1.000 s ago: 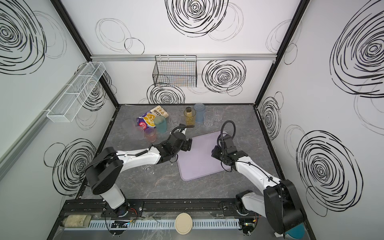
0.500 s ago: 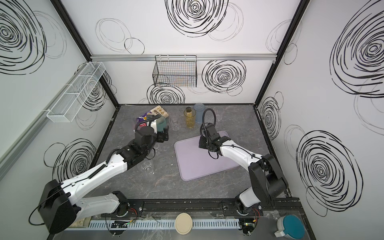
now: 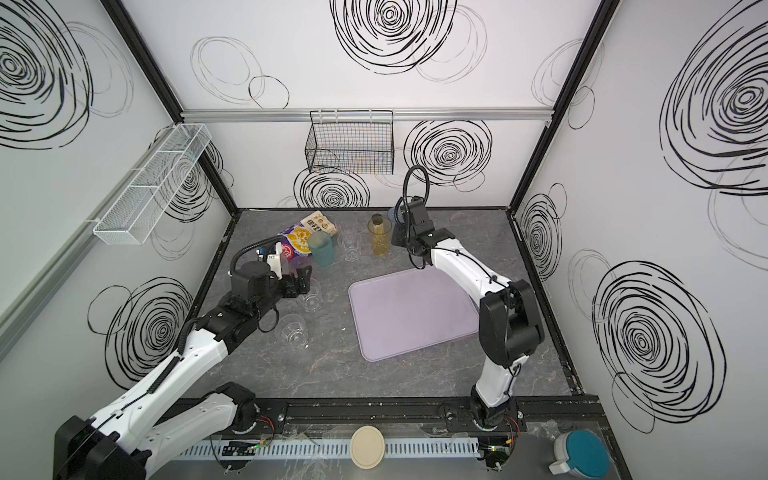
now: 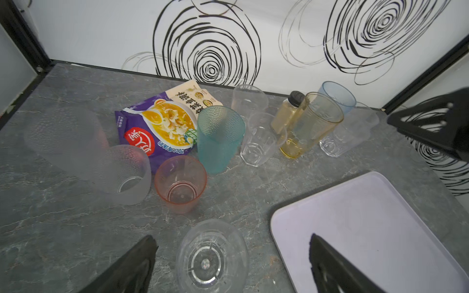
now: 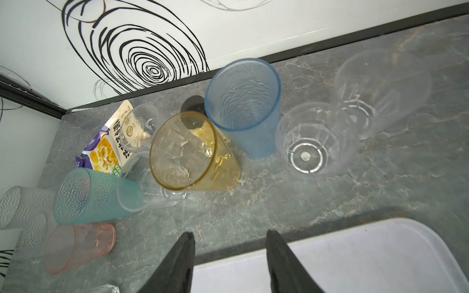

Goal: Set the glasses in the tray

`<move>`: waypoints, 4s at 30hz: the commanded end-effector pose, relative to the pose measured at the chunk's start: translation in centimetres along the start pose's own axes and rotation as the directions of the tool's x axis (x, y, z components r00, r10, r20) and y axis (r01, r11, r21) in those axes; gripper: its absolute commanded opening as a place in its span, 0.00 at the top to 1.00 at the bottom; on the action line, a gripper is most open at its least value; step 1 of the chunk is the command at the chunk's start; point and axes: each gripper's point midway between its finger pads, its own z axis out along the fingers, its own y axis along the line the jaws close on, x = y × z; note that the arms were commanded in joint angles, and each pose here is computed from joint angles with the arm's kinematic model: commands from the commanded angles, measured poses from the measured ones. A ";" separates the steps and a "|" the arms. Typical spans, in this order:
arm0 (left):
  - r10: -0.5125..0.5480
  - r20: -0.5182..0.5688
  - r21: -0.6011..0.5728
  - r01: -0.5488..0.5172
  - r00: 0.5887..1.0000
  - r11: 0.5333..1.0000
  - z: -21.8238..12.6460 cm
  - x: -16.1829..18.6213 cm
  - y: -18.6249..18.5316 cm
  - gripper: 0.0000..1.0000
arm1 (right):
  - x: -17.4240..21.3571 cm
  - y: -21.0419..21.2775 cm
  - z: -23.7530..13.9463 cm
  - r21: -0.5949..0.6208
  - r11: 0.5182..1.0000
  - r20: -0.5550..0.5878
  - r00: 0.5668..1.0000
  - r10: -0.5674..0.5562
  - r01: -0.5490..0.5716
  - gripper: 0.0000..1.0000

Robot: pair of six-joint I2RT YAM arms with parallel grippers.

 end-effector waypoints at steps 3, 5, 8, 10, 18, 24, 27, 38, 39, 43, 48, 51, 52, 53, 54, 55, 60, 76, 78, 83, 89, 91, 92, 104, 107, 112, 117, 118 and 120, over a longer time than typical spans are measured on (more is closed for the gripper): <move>0.010 0.025 0.087 -0.012 1.000 0.996 -0.1 1.1 -3.3 0.03 | -0.8 0.5 2.3 0.023 1.000 -0.058 0.998 0.017 -0.016 0.52; 0.038 0.038 0.097 -0.041 0.999 0.994 -0.2 1.9 -4.2 0.03 | -0.7 1.0 3.1 0.014 1.000 -0.069 0.997 0.026 -0.025 0.53; 0.068 0.055 0.102 -0.074 0.996 0.992 -0.3 2.6 -5.0 0.03 | -0.6 1.0 4.3 0.028 0.999 -0.070 0.997 0.028 -0.026 0.55; 0.075 0.051 0.101 -0.080 0.996 0.992 -0.2 3.1 -5.1 0.03 | -0.6 0.9 5.0 0.030 0.999 -0.069 0.997 0.027 -0.025 0.56; 0.089 0.035 0.087 -0.092 0.995 0.992 0.1 3.8 -4.9 0.04 | -0.4 0.6 7.8 0.046 0.999 -0.099 0.995 0.020 -0.015 0.65; 0.086 0.027 0.086 -0.088 0.996 0.992 0.3 4.1 -4.9 0.04 | 0.2 0.7 8.1 0.051 0.999 -0.129 0.991 0.018 -0.011 0.80; 0.088 0.025 0.081 -0.090 0.996 0.993 0.4 4.2 -4.8 0.04 | 0.2 0.7 7.3 0.062 0.998 -0.132 0.991 0.015 -0.007 0.86; 0.074 0.044 0.046 -0.076 0.996 0.996 0.3 3.7 -4.2 0.03 | -1.7 2.5 1.5 -0.013 0.998 -0.051 0.997 -0.060 0.060 1.00; 0.072 0.047 0.042 -0.074 0.996 0.996 0.2 3.6 -4.1 0.03 | -2.1 2.8 0.9 -0.021 0.998 -0.039 0.997 -0.066 0.065 1.00; 0.069 0.057 0.028 -0.071 0.996 0.997 0.0 3.5 -3.8 0.03 | -3.0 4.0 -2.0 -0.053 0.994 -0.005 0.995 -0.097 0.097 1.00; 0.060 0.067 -0.014 -0.059 0.996 0.998 -0.2 3.0 -3.3 0.02 | -1.3 4.4 -4.8 -0.045 0.985 -0.046 0.984 -0.170 0.168 1.00; 0.048 0.063 -0.024 -0.047 0.997 0.999 -0.3 3.1 -3.3 0.02 | 1.4 3.9 -5.5 -0.033 0.976 -0.108 0.970 -0.217 0.214 1.00; 0.053 0.058 -0.023 -0.051 0.997 0.998 -0.3 3.5 -3.3 0.02 | 2.7 3.9 -5.7 -0.035 0.971 -0.134 0.962 -0.238 0.235 1.00; 0.042 0.054 -0.019 -0.041 0.998 0.999 -0.2 3.7 -3.4 0.02 | 3.9 4.0 -5.8 -0.042 0.966 -0.159 0.953 -0.259 0.256 1.00; 0.029 0.051 -0.018 -0.028 0.998 0.999 -0.2 4.0 -3.3 0.02 | 4.8 4.0 -5.7 -0.044 0.961 -0.177 0.945 -0.275 0.272 1.00; 0.028 0.049 -0.020 -0.027 0.998 0.999 -0.1 4.2 -3.3 0.02 | 5.9 4.1 -5.6 -0.042 0.954 -0.199 0.933 -0.299 0.297 1.00; 0.035 0.058 -0.034 -0.033 0.998 0.999 0.0 4.0 -3.1 0.02 | 9.2 4.7 -4.3 -0.037 0.937 -0.278 0.897 -0.342 0.346 1.00; 0.028 0.053 -0.062 -0.025 0.998 0.998 0.0 4.7 -2.1 0.03 | 11.7 5.3 2.0 0.065 0.916 -0.321 0.877 -0.357 0.396 1.00; 0.028 0.054 -0.060 -0.024 0.998 0.998 0.0 4.7 -2.1 0.03 | 10.7 4.9 2.0 0.092 0.919 -0.300 0.891 -0.341 0.382 1.00; 0.028 0.051 -0.057 -0.025 0.998 0.998 0.3 4.7 -2.3 0.03 | 8.9 3.6 1.9 0.180 0.912 -0.259 0.913 -0.317 0.368 1.00; 0.021 0.044 -0.048 -0.019 0.999 0.999 0.6 5.0 -2.4 0.03 | 8.2 2.3 2.1 0.213 0.914 -0.249 0.924 -0.290 0.345 1.00; 0.021 0.041 -0.044 -0.019 0.999 0.999 0.6 5.0 -2.5 0.03 | 8.5 2.9 2.1 0.184 0.921 -0.251 0.922 -0.293 0.343 1.00; 0.021 0.041 -0.044 -0.019 0.999 0.999 0.6 5.0 -2.5 0.03 | 8.7 3.3 2.0 0.168 0.924 -0.252 0.921 -0.296 0.343 1.00; 0.025 0.030 -0.007 -0.025 0.999 1.000 0.8 6.3 -4.4 0.02 | 10.9 5.9 2.8 0.087 0.929 -0.286 0.902 -0.323 0.360 1.00; 0.040 0.015 -0.023 -0.039 0.999 0.999 1.0 7.2 -4.2 0.03 | 11.0 6.5 3.0 0.073 0.934 -0.282 0.906 -0.316 0.349 1.00; 0.052 0.027 -0.034 -0.051 0.998 0.998 0.7 7.1 -3.8 0.03 | 11.0 7.0 3.2 0.062 0.939 -0.274 0.911 -0.309 0.337 1.00; 0.051 0.034 -0.033 -0.050 0.998 0.998 0.6 6.9 -3.8 0.03 | 10.3 7.3 2.5 0.066 0.938 -0.265 0.913 -0.311 0.339 0.89; 0.051 0.032 -0.030 -0.050 0.998 0.998 0.6 6.9 -3.8 0.03 | 10.0 7.4 2.2 0.064 0.938 -0.257 0.914 -0.313 0.340 0.85; 0.050 0.035 -0.022 -0.049 0.998 0.999 0.5 6.8 -3.9 0.04 | 9.5 7.7 1.7 0.063 0.937 -0.250 0.915 -0.317 0.342 0.80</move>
